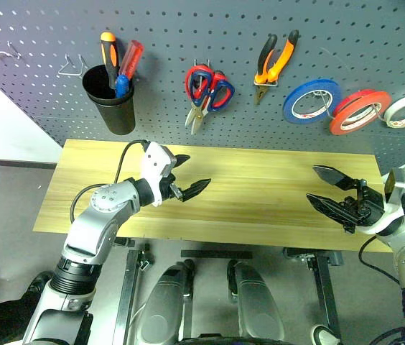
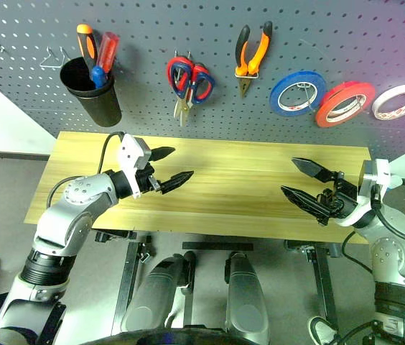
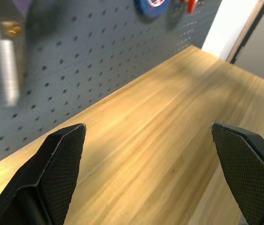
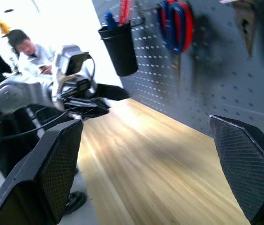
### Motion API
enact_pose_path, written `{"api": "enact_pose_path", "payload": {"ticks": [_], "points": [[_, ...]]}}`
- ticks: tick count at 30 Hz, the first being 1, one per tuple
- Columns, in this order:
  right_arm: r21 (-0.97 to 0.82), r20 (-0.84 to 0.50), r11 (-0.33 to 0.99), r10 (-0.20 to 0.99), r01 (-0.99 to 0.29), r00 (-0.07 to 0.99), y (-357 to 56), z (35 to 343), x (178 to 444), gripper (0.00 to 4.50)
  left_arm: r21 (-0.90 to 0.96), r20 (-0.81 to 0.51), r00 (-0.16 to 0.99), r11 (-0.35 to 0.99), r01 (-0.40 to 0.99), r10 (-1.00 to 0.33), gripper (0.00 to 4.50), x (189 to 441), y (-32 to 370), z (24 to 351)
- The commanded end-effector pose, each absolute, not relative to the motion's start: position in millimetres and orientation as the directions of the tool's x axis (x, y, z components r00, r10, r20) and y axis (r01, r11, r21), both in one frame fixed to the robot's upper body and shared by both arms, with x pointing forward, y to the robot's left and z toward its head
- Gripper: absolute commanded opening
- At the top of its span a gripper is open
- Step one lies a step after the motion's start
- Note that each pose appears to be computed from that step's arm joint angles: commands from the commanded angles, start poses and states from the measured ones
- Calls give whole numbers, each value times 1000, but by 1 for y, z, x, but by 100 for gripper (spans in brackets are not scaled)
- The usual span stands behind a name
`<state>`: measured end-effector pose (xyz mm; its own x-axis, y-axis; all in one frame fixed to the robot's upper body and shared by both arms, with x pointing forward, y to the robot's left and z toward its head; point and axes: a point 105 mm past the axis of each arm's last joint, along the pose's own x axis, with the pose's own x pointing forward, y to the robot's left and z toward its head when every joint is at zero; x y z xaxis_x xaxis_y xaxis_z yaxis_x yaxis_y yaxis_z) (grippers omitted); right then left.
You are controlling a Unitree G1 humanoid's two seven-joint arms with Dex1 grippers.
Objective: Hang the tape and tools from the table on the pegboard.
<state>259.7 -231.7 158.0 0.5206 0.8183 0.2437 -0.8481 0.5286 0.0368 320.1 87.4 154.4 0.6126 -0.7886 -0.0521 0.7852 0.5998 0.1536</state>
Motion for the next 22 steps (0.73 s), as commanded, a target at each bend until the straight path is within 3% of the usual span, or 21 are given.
{"api": "enact_pose_path", "payload": {"ticks": [1, 6, 17, 22], "points": [[16, 269, 614, 757, -789, 595, -234, 158, 254, 450, 189, -25, 644, 629, 754, -765, 447, 321, 96, 153], [56, 263, 700, 678, -712, 687, -233, 146, 256, 450, 182, -10, 687, 674, 716, -726, 447, 325, 104, 148], [120, 254, 752, 607, -648, 753, -231, 130, 251, 450, 138, -28, 763, 753, 643, -646, 447, 328, 125, 126], [128, 235, 835, 498, -534, 835, -240, 120, 269, 450, 118, -15, 810, 804, 583, -586, 447, 330, 135, 121]]}}
